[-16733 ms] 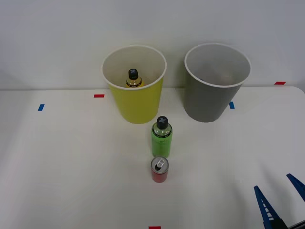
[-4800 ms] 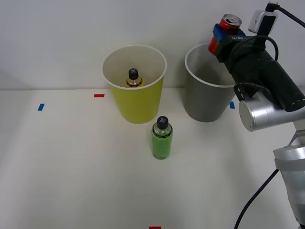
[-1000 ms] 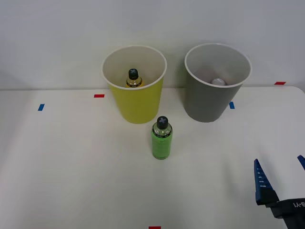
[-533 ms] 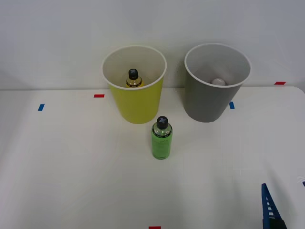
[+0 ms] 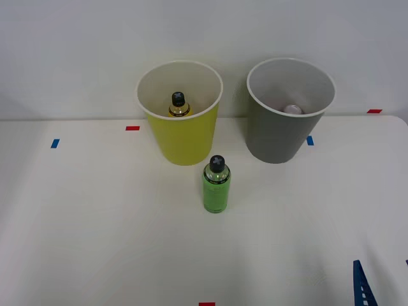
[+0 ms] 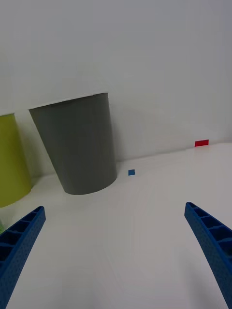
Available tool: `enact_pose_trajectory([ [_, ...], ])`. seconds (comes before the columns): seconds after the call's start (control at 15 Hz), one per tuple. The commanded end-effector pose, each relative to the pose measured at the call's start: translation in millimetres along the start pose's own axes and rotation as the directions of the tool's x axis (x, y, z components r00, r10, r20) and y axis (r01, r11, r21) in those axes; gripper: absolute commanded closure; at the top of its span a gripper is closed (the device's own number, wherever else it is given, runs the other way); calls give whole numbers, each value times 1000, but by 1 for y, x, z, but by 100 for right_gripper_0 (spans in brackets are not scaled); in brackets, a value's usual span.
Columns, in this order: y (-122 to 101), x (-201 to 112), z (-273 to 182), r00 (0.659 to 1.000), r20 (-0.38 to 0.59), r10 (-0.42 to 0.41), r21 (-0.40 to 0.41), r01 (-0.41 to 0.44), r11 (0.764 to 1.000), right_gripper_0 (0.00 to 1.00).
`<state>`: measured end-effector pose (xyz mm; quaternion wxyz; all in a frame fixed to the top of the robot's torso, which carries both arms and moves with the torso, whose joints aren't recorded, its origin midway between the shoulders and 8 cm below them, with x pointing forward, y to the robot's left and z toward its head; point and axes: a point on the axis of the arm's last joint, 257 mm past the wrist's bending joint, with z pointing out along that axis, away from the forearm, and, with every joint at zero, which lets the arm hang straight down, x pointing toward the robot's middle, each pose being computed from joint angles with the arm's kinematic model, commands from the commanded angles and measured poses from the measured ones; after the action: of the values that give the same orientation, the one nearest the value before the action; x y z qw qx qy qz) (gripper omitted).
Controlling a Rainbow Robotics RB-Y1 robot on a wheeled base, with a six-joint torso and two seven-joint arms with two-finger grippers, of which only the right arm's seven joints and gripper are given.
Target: Put cans in the gray bin, plastic bottles in the light green bin
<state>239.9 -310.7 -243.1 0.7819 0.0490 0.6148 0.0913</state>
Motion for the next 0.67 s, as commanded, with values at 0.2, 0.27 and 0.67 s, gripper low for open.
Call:
enact_pose_trajectory([
  [0.2,-7,-6,-5,998,-33,57,-66,-59,996,0],
  [0.27,-5,-8,-5,997,-32,74,-79,-77,994,0],
  [0.67,4,5,4,991,-88,-105,-196,86,977,0],
])
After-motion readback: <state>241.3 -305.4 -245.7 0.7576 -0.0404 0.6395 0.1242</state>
